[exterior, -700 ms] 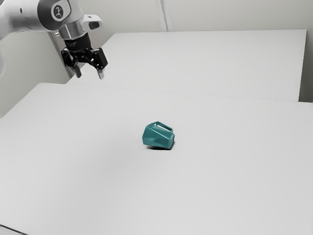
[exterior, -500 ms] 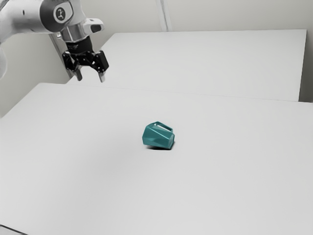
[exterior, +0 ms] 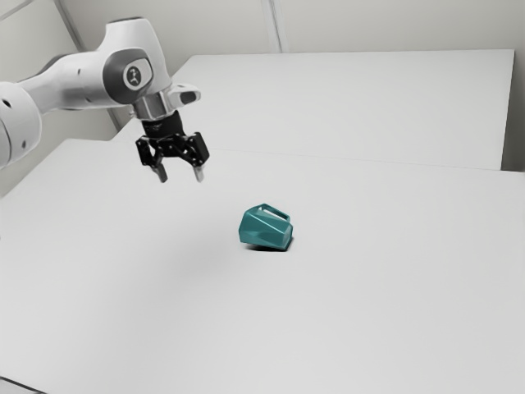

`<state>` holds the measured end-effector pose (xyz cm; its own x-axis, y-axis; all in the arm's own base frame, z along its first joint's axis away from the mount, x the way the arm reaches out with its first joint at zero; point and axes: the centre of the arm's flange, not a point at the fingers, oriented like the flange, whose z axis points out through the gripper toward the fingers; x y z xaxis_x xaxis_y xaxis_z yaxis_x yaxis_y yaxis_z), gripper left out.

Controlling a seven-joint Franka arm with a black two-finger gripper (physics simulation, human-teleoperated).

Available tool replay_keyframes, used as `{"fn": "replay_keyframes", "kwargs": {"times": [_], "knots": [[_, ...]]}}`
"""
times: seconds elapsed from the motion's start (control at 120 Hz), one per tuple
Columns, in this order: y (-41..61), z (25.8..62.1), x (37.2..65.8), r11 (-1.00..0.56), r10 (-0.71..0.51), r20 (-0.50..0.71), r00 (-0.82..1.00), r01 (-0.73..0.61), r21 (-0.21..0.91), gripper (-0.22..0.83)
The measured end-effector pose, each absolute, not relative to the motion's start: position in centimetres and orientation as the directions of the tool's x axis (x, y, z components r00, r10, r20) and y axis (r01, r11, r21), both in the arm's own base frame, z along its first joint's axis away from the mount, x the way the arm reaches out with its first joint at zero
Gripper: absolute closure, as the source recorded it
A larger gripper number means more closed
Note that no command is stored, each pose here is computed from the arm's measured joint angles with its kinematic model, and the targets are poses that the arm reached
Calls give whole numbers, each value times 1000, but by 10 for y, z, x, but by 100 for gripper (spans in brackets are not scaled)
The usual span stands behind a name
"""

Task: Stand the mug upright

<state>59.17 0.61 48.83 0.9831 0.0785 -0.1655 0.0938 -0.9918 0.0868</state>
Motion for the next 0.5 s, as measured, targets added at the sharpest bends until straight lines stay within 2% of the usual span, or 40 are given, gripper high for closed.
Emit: {"fn": "replay_keyframes", "kwargs": {"times": [0.3,0.5], "knots": [[36,448,596,-957,132,-179,975,173,231,0],[53,416,592,-909,115,-192,975,182,375,0]]}}
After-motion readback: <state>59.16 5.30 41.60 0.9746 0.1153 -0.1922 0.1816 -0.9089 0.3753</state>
